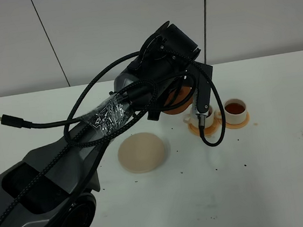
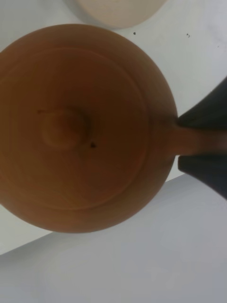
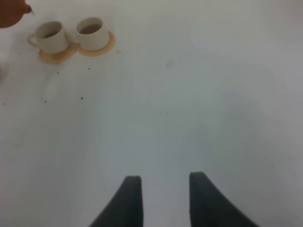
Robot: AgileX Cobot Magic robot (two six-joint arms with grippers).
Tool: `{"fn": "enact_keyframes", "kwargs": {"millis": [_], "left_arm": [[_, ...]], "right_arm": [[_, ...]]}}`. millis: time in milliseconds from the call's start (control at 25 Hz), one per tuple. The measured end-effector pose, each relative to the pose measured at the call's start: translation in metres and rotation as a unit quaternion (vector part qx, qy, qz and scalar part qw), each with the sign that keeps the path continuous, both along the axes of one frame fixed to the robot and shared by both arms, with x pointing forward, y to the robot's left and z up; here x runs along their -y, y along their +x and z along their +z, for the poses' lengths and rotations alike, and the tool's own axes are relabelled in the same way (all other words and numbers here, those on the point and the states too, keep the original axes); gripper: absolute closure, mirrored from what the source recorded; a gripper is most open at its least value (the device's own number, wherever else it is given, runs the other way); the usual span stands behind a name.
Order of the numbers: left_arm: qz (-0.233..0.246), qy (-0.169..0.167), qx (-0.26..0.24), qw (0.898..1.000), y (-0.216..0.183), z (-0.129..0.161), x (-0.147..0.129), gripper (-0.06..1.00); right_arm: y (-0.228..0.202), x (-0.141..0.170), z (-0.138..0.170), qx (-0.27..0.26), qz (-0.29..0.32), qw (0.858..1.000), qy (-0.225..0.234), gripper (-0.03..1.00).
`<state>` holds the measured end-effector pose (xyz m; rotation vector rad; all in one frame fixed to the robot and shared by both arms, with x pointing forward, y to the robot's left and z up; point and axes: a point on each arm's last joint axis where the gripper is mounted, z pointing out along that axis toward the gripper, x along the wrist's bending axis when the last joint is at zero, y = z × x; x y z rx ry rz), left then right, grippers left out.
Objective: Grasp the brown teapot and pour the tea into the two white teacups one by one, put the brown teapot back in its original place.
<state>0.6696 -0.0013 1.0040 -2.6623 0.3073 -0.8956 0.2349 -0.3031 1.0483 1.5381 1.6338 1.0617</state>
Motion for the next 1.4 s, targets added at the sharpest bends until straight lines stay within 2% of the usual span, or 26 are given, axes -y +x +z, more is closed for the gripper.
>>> {"fn": "enact_keyframes", "kwargs": {"millis": [880,1400], "left_arm": [[0.006,-0.001,-0.002,1.0,-0.0038,-0.0003,0.0032,0.78],[0.042,-0.029,-0.01,0.999,-0.0054,-0.0023,0.0021,0.78]], "right_arm": [[0.0,0.0,0.0,0.0,0.0,1.0,0.0,0.73],[0.0,0.0,0.0,0.0,0.0,1.0,0.0,0.73]]}}
